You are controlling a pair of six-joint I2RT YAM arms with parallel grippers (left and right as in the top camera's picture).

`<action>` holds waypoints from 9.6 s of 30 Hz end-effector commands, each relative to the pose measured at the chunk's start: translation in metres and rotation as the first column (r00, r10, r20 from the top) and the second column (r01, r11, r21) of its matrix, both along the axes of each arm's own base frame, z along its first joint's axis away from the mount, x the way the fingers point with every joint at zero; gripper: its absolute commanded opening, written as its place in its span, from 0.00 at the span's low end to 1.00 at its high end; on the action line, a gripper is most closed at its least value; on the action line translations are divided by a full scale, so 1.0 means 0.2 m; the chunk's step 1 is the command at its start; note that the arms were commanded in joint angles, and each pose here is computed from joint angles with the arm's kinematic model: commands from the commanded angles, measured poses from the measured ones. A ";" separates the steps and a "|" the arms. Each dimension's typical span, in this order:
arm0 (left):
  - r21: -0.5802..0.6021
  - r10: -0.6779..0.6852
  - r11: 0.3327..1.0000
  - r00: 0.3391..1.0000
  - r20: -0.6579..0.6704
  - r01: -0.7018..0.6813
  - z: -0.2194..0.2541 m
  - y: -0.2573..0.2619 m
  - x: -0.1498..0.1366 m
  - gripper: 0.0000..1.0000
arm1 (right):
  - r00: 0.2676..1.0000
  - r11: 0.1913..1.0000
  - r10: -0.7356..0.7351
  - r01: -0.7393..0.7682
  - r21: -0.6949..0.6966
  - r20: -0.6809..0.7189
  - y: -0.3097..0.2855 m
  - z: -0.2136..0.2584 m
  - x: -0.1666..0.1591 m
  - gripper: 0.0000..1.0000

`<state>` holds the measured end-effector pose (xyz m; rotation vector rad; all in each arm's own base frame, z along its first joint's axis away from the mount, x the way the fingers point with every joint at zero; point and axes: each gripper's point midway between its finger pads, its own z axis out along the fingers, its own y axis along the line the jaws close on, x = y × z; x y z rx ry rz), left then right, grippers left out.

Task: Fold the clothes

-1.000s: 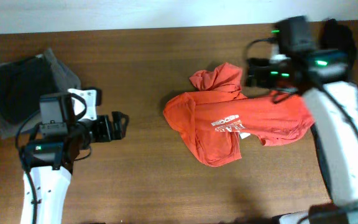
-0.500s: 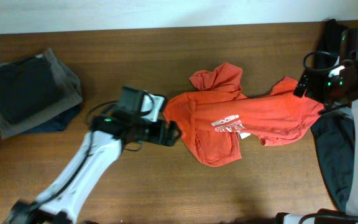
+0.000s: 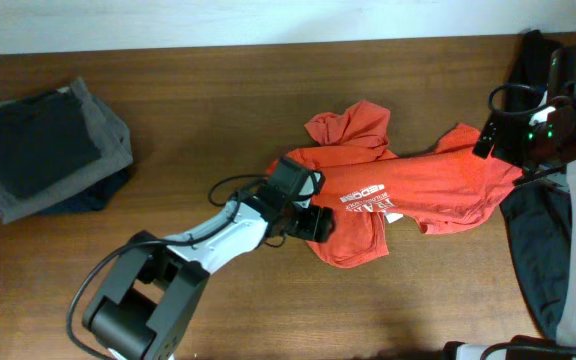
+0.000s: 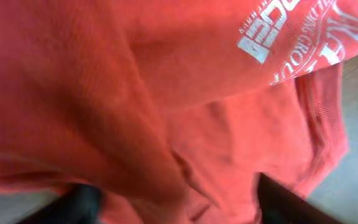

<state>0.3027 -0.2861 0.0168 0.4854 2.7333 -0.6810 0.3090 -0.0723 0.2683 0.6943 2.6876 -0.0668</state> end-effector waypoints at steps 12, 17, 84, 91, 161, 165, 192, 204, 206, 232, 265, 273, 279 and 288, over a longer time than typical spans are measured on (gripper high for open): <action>0.241 0.128 0.959 0.987 0.095 -0.147 0.00 0.26 0.10 0.01 | 1.000 1.000 -0.004 0.004 -0.020 0.009 -0.02 0.02 -0.01 0.99; 0.461 0.251 0.765 0.868 0.429 -0.450 0.42 0.81 0.42 0.00 | 1.000 1.000 0.000 0.000 -0.022 0.008 -0.02 0.03 -0.01 0.99; 0.175 0.391 0.916 0.712 -0.584 -0.360 -0.02 0.94 -0.18 0.96 | 1.000 1.000 0.003 -0.003 -0.020 -0.005 -0.02 0.01 -0.01 0.99; 0.236 0.369 0.929 0.651 -0.663 -0.286 0.00 0.90 -0.36 0.97 | 1.000 1.000 0.003 -0.003 -0.020 -0.005 -0.02 0.01 -0.01 0.99; -0.196 0.658 0.694 0.499 0.564 -0.693 1.98 1.50 -0.05 0.01 | 0.623 0.604 0.776 -0.779 0.170 0.098 1.36 -0.72 0.14 0.99; -0.187 0.658 0.693 0.506 0.557 -0.696 1.97 1.50 -0.05 0.01 | 0.538 0.506 0.835 -0.833 0.223 0.117 1.57 -0.87 0.06 0.99; -0.186 0.664 0.671 0.470 0.581 -0.718 1.99 1.53 -0.04 0.01 | 0.294 0.254 0.953 -0.908 0.333 0.075 2.06 -1.17 -0.34 0.04; -0.169 0.660 0.660 0.458 0.596 -0.732 1.99 1.56 -0.04 0.00 | 0.910 0.898 0.413 -0.411 0.153 0.022 0.92 -0.58 0.49 0.31; -0.168 0.660 0.660 0.458 0.596 -0.732 1.99 1.56 -0.04 0.01 | 0.941 0.919 0.338 -0.331 0.213 0.001 0.76 -0.58 0.49 0.35; -0.164 0.660 0.661 0.463 0.592 -0.732 1.98 1.56 -0.04 0.01 | 0.492 0.477 0.870 -0.854 0.208 0.023 1.49 -0.93 0.14 0.66; -0.147 0.660 0.662 0.479 0.578 -0.735 1.95 1.55 -0.06 0.01 | 0.625 0.625 0.780 -0.773 -0.110 0.036 1.54 -1.07 0.43 0.04; -0.130 0.655 0.653 0.469 0.592 -0.746 1.95 1.58 -0.06 0.01 | 0.693 0.694 0.719 -0.710 -0.122 0.053 1.32 -0.89 0.47 0.04; -0.128 0.655 0.650 0.467 0.594 -0.749 1.95 1.58 -0.06 0.01 | 0.754 0.752 0.656 -0.650 -0.113 0.027 1.11 -0.80 0.46 0.04; -0.112 0.656 0.637 0.459 0.600 -0.763 1.95 1.60 -0.07 0.00 | 0.795 0.798 0.587 -0.600 -0.054 -0.149 0.87 -0.87 0.30 0.05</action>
